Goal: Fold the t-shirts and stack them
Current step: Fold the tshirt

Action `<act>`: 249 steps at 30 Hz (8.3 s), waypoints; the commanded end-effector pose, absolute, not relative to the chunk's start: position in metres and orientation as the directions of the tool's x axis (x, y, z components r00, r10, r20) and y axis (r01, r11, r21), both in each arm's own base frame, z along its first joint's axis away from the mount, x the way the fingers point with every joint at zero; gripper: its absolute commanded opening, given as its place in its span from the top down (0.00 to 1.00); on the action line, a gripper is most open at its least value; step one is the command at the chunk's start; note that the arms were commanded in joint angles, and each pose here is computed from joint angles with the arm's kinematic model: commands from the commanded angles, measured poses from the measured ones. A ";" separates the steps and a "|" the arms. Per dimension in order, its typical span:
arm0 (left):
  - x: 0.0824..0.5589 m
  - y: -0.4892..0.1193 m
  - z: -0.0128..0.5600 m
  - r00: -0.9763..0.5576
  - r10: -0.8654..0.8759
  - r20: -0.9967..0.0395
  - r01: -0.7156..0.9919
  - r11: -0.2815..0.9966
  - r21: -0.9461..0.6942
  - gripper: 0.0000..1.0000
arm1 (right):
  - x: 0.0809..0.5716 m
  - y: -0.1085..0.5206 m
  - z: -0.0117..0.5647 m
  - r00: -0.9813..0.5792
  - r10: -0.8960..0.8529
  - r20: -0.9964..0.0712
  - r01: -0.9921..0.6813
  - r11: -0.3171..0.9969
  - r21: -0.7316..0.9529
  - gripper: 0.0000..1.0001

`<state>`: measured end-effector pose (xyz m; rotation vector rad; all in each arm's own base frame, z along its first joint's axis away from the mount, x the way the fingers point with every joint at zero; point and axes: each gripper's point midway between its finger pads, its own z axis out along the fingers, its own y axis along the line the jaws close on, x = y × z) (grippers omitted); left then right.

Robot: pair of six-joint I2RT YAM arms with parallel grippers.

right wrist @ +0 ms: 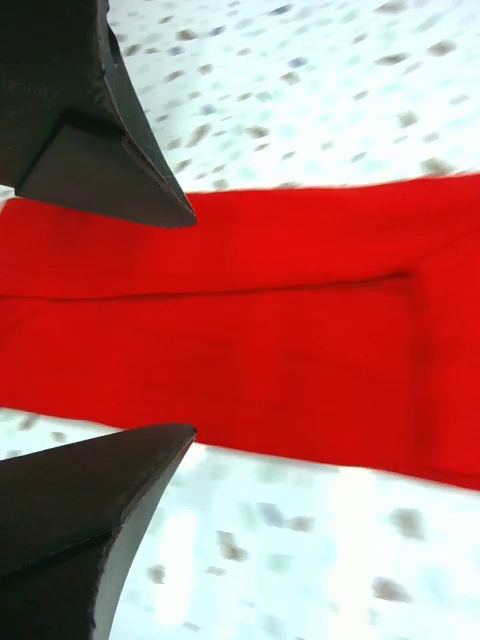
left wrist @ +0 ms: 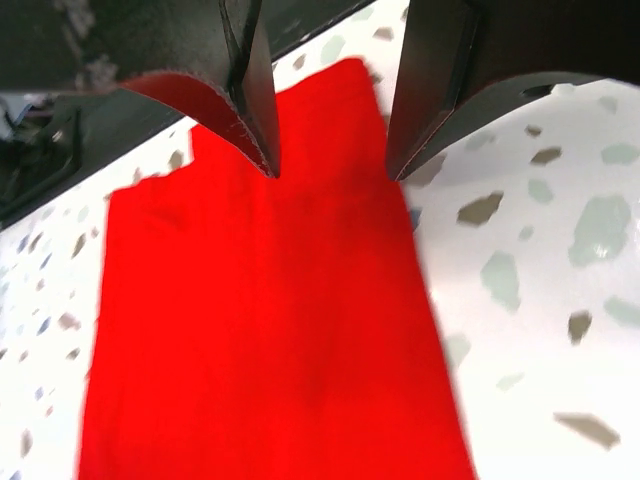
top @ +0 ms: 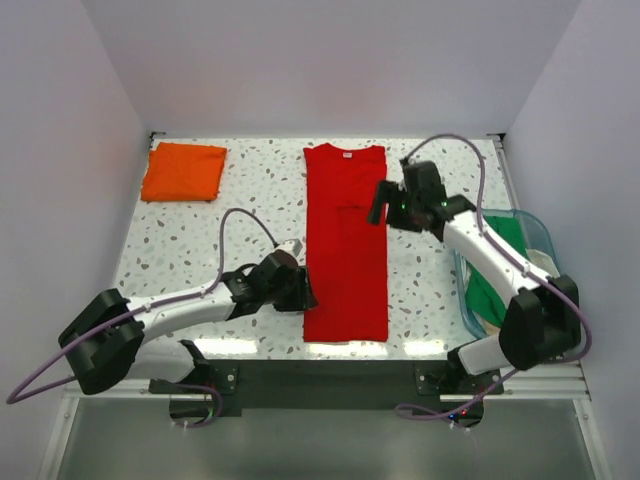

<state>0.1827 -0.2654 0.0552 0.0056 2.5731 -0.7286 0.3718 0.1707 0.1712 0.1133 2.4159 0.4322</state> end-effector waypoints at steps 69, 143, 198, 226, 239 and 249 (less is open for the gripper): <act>0.083 -0.234 0.022 -0.974 -0.018 -0.224 0.108 0.835 -0.539 1.00 | 0.082 0.164 0.051 -0.972 0.204 -0.118 0.079 0.754 0.652 1.00; 0.383 -0.294 0.085 -0.830 -0.288 -0.478 0.070 0.796 -0.602 0.87 | 0.381 0.183 0.084 -0.821 0.278 -0.499 0.036 0.897 0.441 0.60; 0.273 -0.253 0.013 -0.892 -0.291 -0.347 -0.040 0.814 -0.580 0.58 | 0.271 0.139 0.016 -0.860 0.309 -0.407 0.166 0.922 0.349 0.61; 0.204 -0.216 0.023 -0.911 -0.280 -0.302 -0.077 0.836 -0.544 1.00 | 0.186 0.159 0.026 -0.944 0.223 -0.242 0.066 0.848 0.525 1.00; 0.137 -0.209 0.002 -0.948 -0.235 -0.213 -0.081 0.829 -0.553 0.98 | 0.130 0.154 0.028 -0.953 0.242 -0.184 0.093 0.809 0.581 0.87; 0.179 -0.212 0.067 -0.891 -0.211 -0.403 0.026 0.861 -0.508 0.52 | 0.242 0.162 0.137 -0.773 0.281 -0.569 -0.092 0.838 0.538 0.51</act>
